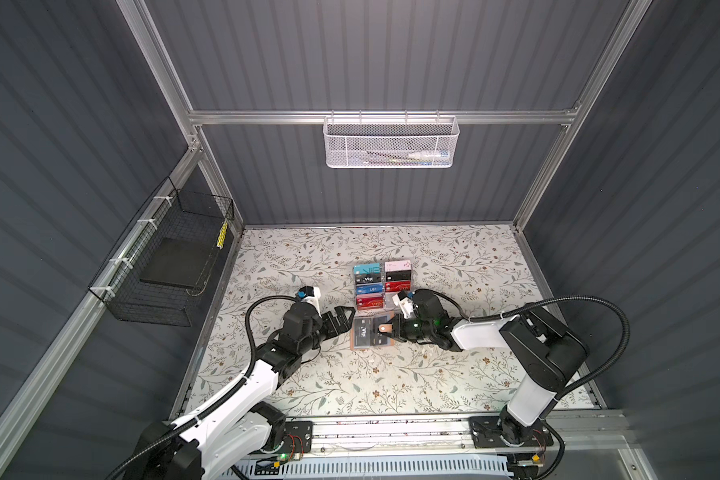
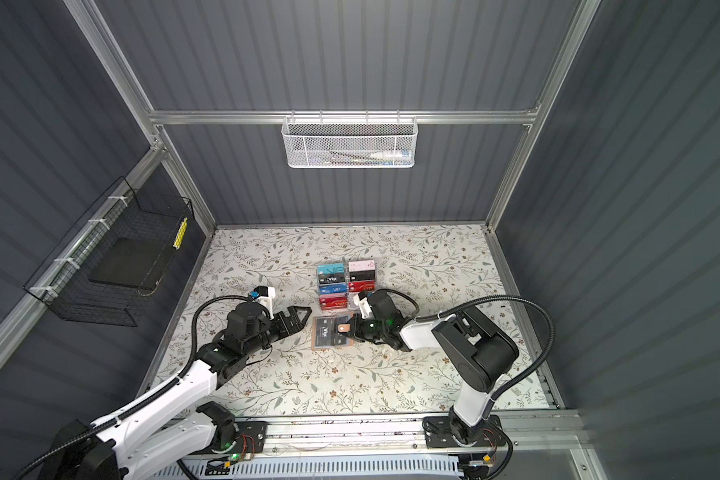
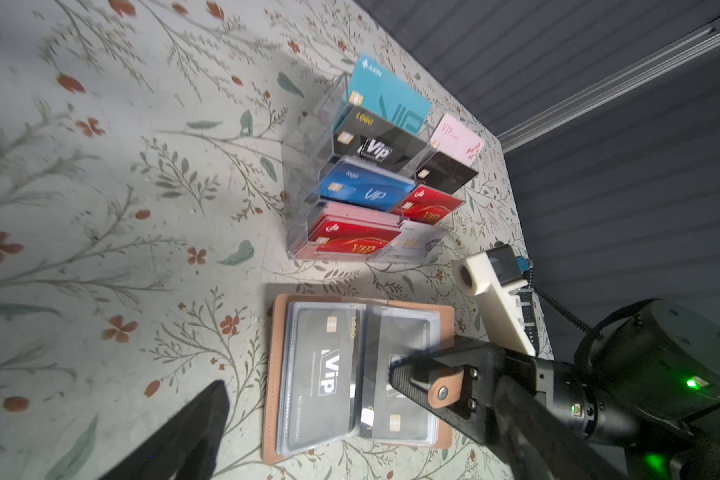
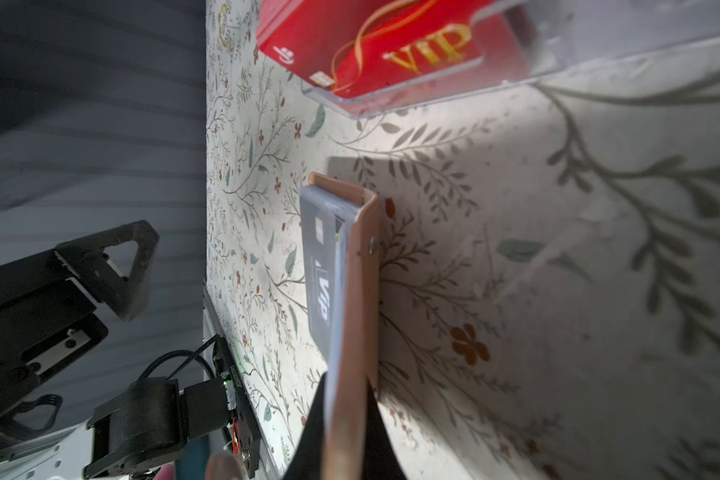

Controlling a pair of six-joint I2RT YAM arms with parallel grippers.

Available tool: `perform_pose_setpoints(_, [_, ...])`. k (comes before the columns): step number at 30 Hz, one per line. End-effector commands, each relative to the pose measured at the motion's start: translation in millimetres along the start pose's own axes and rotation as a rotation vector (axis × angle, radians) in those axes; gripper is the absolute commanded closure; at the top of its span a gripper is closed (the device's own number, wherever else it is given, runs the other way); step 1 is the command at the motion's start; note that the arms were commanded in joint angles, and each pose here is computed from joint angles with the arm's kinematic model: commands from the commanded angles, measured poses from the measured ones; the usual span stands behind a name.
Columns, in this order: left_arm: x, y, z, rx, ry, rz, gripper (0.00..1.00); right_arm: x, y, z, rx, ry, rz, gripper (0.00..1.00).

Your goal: Take the credit cards out of the card holder

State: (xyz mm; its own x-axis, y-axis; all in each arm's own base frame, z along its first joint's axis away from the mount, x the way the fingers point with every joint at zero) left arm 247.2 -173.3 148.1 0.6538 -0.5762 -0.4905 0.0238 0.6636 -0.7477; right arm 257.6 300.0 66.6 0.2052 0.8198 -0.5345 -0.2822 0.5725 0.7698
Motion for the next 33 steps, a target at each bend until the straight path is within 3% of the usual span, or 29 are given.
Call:
perform_pose_setpoints(1, [7.8,-14.2,-3.3,-0.058,0.030,-0.121,0.00,4.1,-8.7,3.4,-0.021,-0.031,-0.044,1.00])
perform_pose_setpoints(6, [17.2,-22.5,-3.6,-0.073,0.063,-0.158,0.00,6.1,-23.9,4.1,-0.049,-0.015,-0.152,1.00])
perform_pose_setpoints(11, [24.0,-24.7,-4.8,-0.102,0.073,-0.180,0.00,4.5,-33.1,6.6,-0.072,0.004,-0.241,0.91])
perform_pose_setpoints(16, [34.6,-31.7,-7.4,-0.128,0.093,-0.214,0.00,0.2,-40.4,8.9,-0.108,0.020,-0.325,0.74])
perform_pose_setpoints(25, [52.7,-40.7,-9.6,-0.123,0.114,-0.208,0.00,-12.8,-32.7,10.9,-0.143,-0.001,-0.335,0.48])
perform_pose_setpoints(33, [65.6,-38.9,-11.2,-0.126,0.126,-0.189,0.00,-31.3,-26.5,13.3,-0.176,-0.038,-0.367,0.43])
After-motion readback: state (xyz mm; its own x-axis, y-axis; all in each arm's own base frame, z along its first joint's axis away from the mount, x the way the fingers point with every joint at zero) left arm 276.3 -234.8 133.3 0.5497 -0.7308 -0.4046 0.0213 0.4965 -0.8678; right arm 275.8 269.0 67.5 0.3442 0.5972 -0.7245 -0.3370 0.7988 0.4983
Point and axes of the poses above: each gripper's point midway between its finger pads, its own x axis out along the fingers, its own y axis along the line the jaws close on, z = x × y, the point moved 3 cm from there along -x, back along the fingers, and after that the axes turned 7 degrees about -x, right-handed, at the moved point
